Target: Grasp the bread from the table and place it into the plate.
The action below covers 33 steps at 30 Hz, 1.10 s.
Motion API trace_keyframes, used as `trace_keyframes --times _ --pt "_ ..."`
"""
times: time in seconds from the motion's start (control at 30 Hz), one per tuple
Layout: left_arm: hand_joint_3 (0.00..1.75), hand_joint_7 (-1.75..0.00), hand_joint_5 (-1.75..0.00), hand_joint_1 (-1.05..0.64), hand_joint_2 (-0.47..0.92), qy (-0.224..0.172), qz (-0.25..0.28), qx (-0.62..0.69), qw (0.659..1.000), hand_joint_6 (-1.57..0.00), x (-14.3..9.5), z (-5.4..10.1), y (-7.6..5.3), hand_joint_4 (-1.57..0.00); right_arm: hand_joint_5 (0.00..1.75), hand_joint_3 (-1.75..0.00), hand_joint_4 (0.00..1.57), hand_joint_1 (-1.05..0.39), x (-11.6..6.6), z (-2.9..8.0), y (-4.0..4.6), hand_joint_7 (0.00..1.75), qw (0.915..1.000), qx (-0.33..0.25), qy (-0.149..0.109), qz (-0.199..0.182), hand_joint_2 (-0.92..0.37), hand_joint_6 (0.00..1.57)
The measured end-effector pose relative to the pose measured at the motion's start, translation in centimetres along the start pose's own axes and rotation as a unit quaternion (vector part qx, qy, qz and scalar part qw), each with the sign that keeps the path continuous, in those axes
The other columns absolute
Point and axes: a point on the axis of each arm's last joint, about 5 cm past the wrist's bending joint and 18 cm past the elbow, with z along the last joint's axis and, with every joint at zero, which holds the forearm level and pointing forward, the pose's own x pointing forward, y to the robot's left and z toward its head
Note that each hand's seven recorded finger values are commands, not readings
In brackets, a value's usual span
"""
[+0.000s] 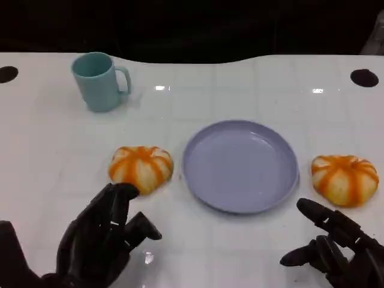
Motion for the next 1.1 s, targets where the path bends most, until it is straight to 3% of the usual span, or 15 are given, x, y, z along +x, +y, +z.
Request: trace_keyframes --times 0.1,0.27,0.3,0.47,0.53,0.7,0.87,1.0,1.1 --pt "0.47 -1.57 -1.75 -0.53 0.92 -0.009 -0.003 0.017 1.000 -0.54 0.0 -0.1 0.1 -0.68 1.06 -0.29 0.75 -0.76 0.0 0.0 0.00 0.17 1.0000 0.000 0.000 0.000 -0.92 1.06" --pt "0.29 -0.94 -1.45 -0.52 0.92 -0.034 -0.021 0.069 0.997 -0.60 0.9 0.1 0.5 -0.58 1.05 -0.29 0.75 -0.75 0.1 0.0 0.03 0.17 1.0000 0.002 0.001 -0.001 -0.92 1.06" --pt "0.28 -0.89 -1.42 -0.51 0.92 -0.043 -0.026 0.085 0.995 -0.61 1.2 0.4 0.5 -0.58 1.05 -0.30 0.75 -0.75 0.1 0.0 0.05 0.17 1.0000 0.002 0.001 -0.001 -0.92 1.06" --pt "0.16 -0.61 -1.18 -0.40 0.92 -0.078 -0.043 0.230 0.969 -0.35 2.1 1.7 0.3 -0.35 1.05 -0.31 0.74 -0.75 0.2 -0.1 0.06 0.17 1.0000 0.000 -0.002 -0.001 -0.92 1.06" --pt "0.14 -0.57 -1.16 -0.38 0.92 -0.099 -0.052 0.320 0.941 -0.31 2.2 2.4 0.1 -0.29 1.05 -0.31 0.75 -0.76 0.2 -0.2 0.07 0.18 1.0000 -0.001 -0.002 -0.001 -0.92 1.06" --pt "0.01 -0.25 -0.99 -0.41 0.91 -0.122 -0.053 0.510 0.850 -0.46 2.6 3.5 -0.2 -0.18 1.05 -0.30 0.74 -0.74 0.3 -0.1 0.14 0.18 1.0000 0.000 -0.001 -0.004 -0.92 1.06" --pt "0.00 -0.20 -0.96 -0.44 0.86 -0.135 -0.048 0.633 0.760 -0.51 3.3 4.5 -0.5 -0.13 1.05 -0.30 0.74 -0.76 0.3 -0.1 0.19 0.18 1.0000 0.002 0.000 -0.004 -0.92 1.06" --pt "0.00 -0.11 -0.80 -0.43 0.82 -0.144 -0.052 0.723 0.673 -0.50 4.0 5.4 -1.1 -0.08 1.06 -0.30 0.75 -0.75 0.3 -0.1 0.18 0.18 1.0000 0.002 0.000 -0.002 -0.92 1.06" --pt "0.00 -0.04 -0.66 -0.44 0.80 -0.143 -0.058 0.764 0.626 -0.40 4.6 6.0 -1.6 -0.01 1.06 -0.30 0.75 -0.75 0.3 -0.1 0.18 0.19 1.0000 0.002 0.000 -0.002 -0.92 1.06"
